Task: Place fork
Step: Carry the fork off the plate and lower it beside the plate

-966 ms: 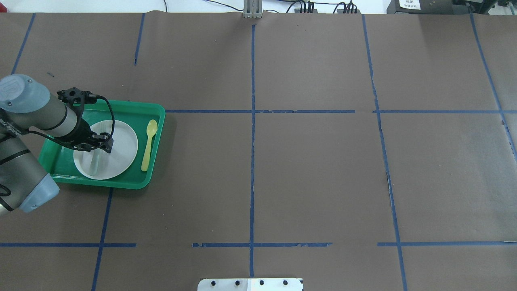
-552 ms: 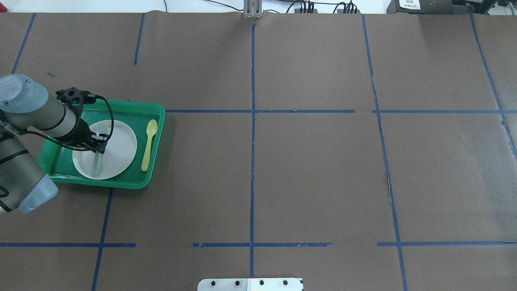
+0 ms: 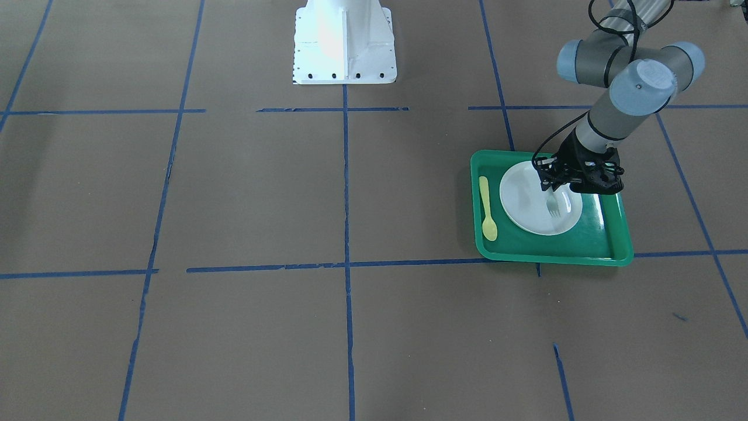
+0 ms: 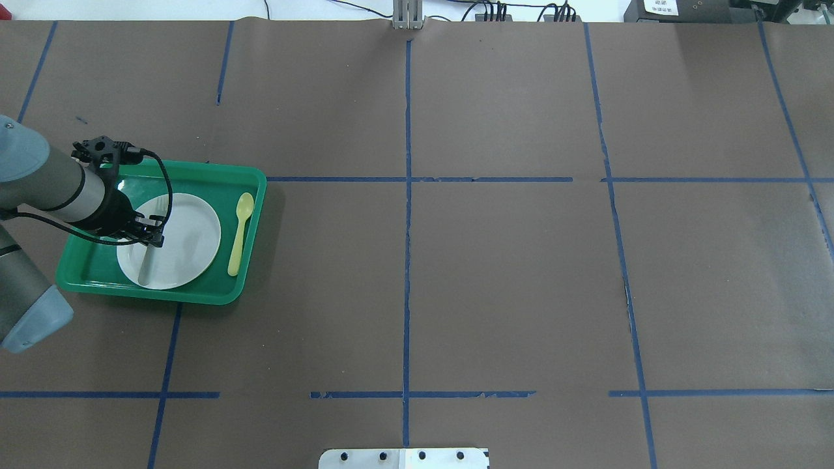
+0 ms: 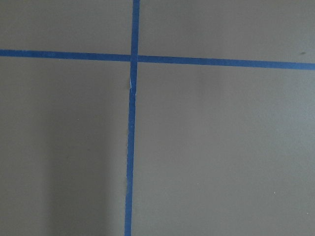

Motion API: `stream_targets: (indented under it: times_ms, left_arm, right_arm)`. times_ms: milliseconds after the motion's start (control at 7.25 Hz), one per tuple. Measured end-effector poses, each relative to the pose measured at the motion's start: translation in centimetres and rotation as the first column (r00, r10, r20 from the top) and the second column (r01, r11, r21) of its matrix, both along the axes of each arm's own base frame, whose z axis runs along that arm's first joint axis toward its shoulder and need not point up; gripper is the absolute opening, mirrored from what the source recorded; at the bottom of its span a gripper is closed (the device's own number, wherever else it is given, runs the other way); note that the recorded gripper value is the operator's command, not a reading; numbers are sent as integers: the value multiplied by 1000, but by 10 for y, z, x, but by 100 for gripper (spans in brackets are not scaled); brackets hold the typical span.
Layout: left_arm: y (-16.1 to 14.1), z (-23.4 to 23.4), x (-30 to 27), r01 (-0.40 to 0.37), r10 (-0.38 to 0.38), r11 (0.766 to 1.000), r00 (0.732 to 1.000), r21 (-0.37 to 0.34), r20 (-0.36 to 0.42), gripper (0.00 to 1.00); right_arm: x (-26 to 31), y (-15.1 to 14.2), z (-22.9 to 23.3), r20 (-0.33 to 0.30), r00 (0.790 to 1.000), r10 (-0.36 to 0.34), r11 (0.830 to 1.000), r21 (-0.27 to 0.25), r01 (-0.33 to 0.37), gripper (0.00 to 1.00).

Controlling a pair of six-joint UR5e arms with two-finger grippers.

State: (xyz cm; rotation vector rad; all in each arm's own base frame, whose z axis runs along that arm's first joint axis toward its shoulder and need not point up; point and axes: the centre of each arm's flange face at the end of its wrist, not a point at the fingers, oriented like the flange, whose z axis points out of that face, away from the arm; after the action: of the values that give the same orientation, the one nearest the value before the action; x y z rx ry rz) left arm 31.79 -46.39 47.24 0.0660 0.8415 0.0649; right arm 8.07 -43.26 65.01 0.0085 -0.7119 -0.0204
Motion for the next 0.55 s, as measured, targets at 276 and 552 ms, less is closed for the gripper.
stream_targets:
  times_ms: [276,552]
  left_arm:
    - [-14,22,-23,-11,10,999,999,37,30,0]
    - [-21,53,-40,-30,27,998,997,49,65,0]
  right_arm:
    - [0,0,0,0,1000,0,1000,0,0,100]
    - [0,0,0,0,1000,0,1000,-1,0,100]
